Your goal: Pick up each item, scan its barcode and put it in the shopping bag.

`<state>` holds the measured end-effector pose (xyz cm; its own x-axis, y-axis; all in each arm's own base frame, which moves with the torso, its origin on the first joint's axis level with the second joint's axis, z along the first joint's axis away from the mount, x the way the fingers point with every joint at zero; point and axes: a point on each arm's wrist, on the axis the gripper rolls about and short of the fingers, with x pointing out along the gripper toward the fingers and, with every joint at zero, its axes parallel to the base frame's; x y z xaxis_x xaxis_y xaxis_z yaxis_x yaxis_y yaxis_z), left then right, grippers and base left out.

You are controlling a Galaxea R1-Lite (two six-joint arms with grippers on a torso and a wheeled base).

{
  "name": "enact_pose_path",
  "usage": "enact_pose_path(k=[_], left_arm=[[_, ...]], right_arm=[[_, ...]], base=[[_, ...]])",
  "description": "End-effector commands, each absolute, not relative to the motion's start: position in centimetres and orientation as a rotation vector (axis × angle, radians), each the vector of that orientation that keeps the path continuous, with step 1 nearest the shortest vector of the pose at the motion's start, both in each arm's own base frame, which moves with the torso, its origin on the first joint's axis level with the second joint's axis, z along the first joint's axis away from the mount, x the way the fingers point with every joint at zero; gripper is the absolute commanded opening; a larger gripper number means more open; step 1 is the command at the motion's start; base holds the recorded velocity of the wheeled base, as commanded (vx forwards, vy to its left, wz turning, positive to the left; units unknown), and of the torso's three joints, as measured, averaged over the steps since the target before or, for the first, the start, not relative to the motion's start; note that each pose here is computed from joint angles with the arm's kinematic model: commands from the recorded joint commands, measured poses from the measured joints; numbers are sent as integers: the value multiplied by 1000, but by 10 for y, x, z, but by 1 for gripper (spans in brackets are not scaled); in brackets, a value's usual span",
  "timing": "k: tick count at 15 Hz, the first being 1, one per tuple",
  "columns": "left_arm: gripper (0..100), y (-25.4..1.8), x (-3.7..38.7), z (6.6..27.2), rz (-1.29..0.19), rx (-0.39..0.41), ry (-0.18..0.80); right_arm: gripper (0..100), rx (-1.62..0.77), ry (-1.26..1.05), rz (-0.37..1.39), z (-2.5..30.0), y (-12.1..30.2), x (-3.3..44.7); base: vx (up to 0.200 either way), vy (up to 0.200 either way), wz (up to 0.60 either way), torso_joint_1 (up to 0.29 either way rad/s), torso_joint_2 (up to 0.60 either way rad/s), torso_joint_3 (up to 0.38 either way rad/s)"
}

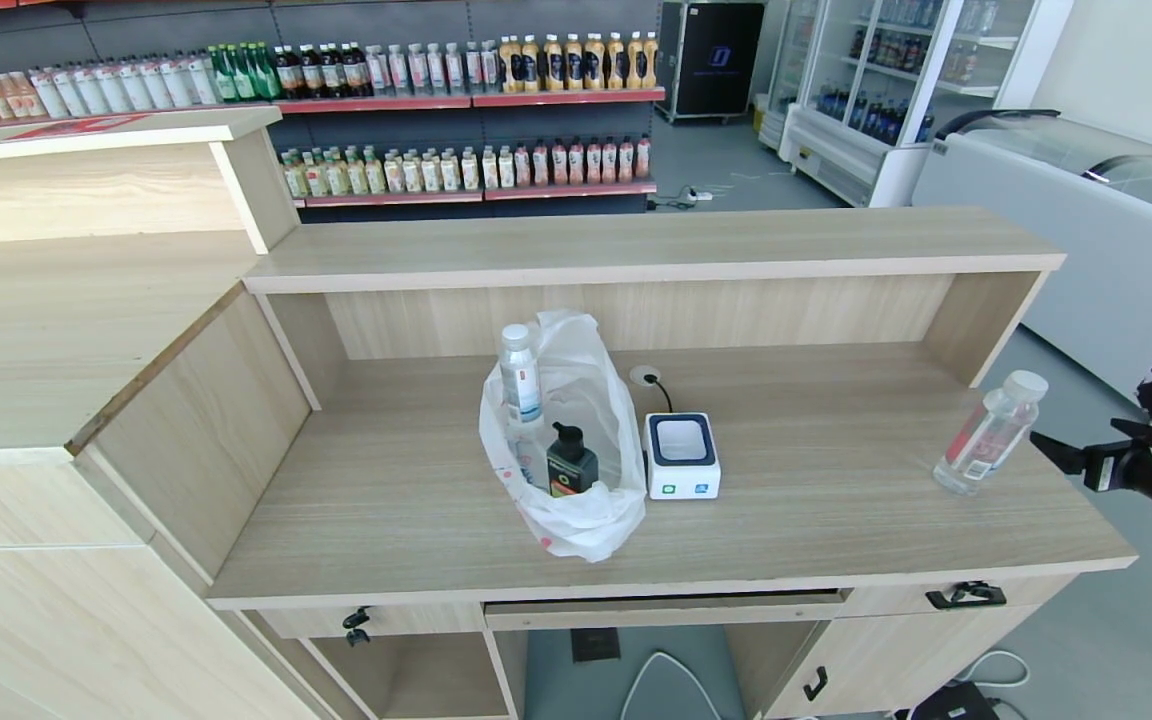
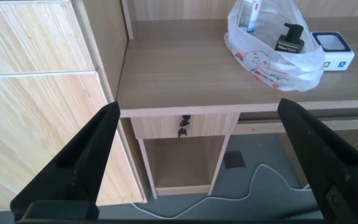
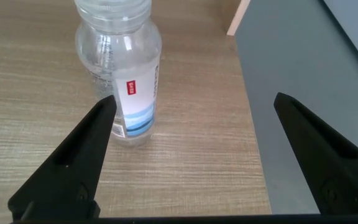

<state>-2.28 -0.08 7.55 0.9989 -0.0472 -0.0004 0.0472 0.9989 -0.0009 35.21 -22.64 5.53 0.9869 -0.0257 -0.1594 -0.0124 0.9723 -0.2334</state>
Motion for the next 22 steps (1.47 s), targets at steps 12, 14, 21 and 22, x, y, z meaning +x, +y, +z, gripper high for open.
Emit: enact_pose_path(k=[12,14,21,22], left_arm=[[100,-1,-23,76,-48,-2,2],[100,-1,-23,76,-48,-2,2],[100,-1,-23,76,-48,-2,2],[100,-1,-23,76,-48,-2,2]], right_arm=[[100,-232,126,113,22,-195,411],[100,-237,115,125,22,-191,417],[0,-235,123,145,12,-185,424],[0,-239,117,143,13,-185,426]], base=[[0,0,0,0,0,0],[0,0,0,0,0,0],[0,0,0,0,0,0],[0,0,0,0,0,0]])
